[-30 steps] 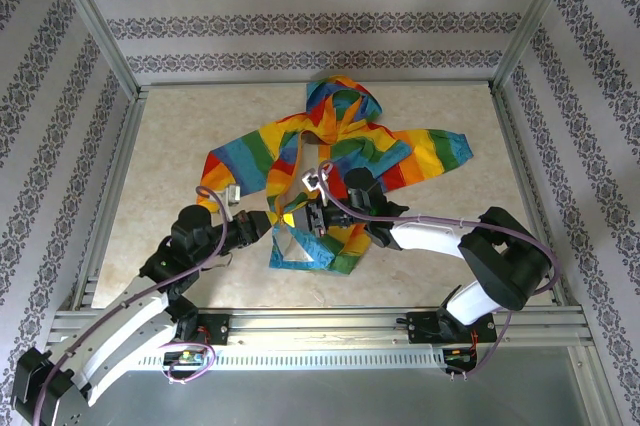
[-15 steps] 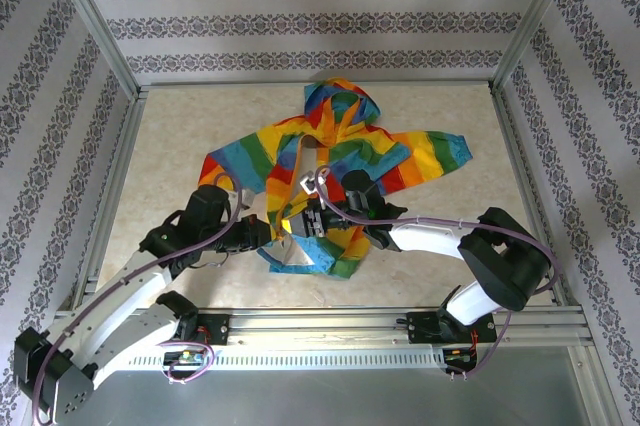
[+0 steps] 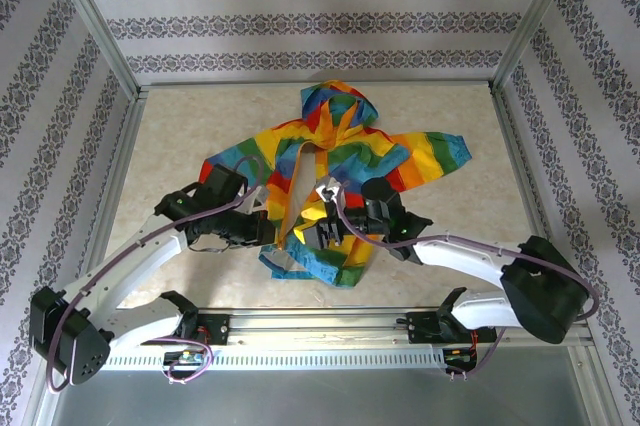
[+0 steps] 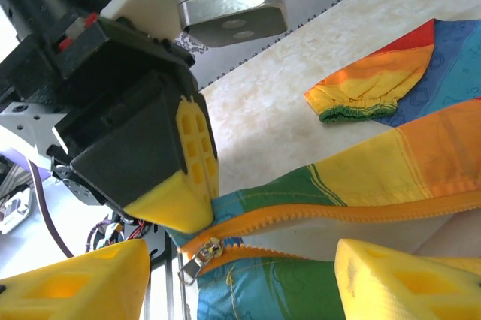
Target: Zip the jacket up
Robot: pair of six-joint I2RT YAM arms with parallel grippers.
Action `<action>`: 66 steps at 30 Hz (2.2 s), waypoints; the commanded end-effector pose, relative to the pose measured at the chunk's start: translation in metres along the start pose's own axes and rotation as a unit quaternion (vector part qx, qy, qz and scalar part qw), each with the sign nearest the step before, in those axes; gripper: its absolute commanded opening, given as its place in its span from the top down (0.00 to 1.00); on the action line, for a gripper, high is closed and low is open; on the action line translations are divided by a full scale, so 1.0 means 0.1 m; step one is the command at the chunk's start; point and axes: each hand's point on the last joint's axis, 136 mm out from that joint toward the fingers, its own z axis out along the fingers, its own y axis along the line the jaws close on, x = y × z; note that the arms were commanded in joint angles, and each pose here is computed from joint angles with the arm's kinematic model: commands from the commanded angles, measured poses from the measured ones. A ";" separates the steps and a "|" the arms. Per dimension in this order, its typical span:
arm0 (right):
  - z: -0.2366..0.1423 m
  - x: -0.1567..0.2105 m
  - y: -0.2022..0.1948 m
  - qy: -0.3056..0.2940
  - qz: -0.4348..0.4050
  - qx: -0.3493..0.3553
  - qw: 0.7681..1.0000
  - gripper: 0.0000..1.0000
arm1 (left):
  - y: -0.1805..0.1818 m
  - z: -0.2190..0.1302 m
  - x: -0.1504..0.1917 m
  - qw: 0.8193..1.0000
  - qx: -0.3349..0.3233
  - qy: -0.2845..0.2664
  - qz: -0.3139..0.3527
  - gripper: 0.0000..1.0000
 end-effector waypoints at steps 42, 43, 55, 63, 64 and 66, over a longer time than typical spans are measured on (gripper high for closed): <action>0.61 0.54 0.23 0.133 -0.143 0.055 0.979 0.77 | -0.05 -0.09 0.13 0.995 -0.034 0.097 0.016 1.00; 0.60 0.54 0.23 0.131 -0.144 0.054 0.979 0.79 | -0.05 -0.09 0.13 0.995 -0.034 0.097 0.016 1.00; 0.64 0.57 0.17 0.131 -0.144 0.058 0.979 0.75 | -0.05 -0.10 0.15 0.994 -0.034 0.099 0.020 1.00; 0.61 0.58 0.10 0.132 -0.153 0.074 0.977 0.95 | -0.04 -0.12 0.17 0.994 -0.036 0.102 0.024 1.00; 0.60 0.59 0.09 0.131 -0.153 0.076 0.977 0.98 | -0.04 -0.12 0.18 0.994 -0.037 0.103 0.024 1.00; 0.58 0.59 0.07 0.130 -0.154 0.080 0.976 1.00 | -0.03 -0.12 0.19 0.993 -0.037 0.106 0.025 1.00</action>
